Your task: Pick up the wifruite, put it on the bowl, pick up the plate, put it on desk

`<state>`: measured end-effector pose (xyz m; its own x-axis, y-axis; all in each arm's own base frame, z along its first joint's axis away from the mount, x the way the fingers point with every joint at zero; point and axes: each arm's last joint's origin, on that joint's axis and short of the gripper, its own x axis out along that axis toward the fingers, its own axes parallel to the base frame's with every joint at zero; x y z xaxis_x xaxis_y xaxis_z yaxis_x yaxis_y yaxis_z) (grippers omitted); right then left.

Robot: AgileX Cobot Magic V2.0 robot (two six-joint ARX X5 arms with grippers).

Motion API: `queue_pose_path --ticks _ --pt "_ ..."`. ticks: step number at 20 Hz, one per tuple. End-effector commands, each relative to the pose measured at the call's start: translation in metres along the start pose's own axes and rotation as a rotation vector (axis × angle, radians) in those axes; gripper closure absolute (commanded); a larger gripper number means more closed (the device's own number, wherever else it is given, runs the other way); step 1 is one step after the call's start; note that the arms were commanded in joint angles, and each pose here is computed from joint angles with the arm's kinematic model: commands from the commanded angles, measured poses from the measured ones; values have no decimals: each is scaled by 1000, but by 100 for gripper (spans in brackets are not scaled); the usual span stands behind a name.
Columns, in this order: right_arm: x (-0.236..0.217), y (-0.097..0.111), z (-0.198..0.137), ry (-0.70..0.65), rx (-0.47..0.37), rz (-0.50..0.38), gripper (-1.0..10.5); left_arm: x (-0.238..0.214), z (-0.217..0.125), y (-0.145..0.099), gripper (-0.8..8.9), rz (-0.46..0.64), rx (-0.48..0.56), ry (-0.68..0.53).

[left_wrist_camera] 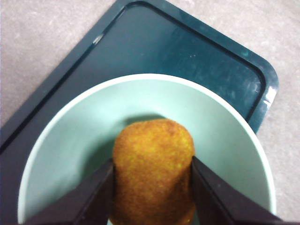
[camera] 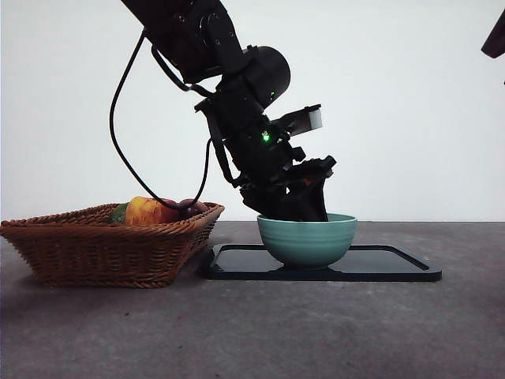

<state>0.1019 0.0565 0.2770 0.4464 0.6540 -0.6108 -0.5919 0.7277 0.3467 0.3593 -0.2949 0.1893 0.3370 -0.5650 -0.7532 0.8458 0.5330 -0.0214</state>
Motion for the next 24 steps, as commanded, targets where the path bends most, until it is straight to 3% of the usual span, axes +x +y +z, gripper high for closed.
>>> queue_pose_path --ticks 1,6,13,16,19,24 --pt "-1 1 2 -4 -18 6 734 -3 14 -3 659 0 12 -29" --pt "-1 1 2 -4 -18 6 734 -51 40 -7 659 27 -13 -147" --pt "-1 1 2 -4 -19 6 734 -188 64 -29 659 56 -104 -334" --pt "-1 1 2 -4 -19 6 734 -248 57 -38 659 72 -182 -389" --pt "-1 1 2 -4 -19 6 734 -299 39 -47 659 196 -256 -385" --pt "-1 1 3 -11 -26 7 734 -336 10 -50 659 336 -373 -349"
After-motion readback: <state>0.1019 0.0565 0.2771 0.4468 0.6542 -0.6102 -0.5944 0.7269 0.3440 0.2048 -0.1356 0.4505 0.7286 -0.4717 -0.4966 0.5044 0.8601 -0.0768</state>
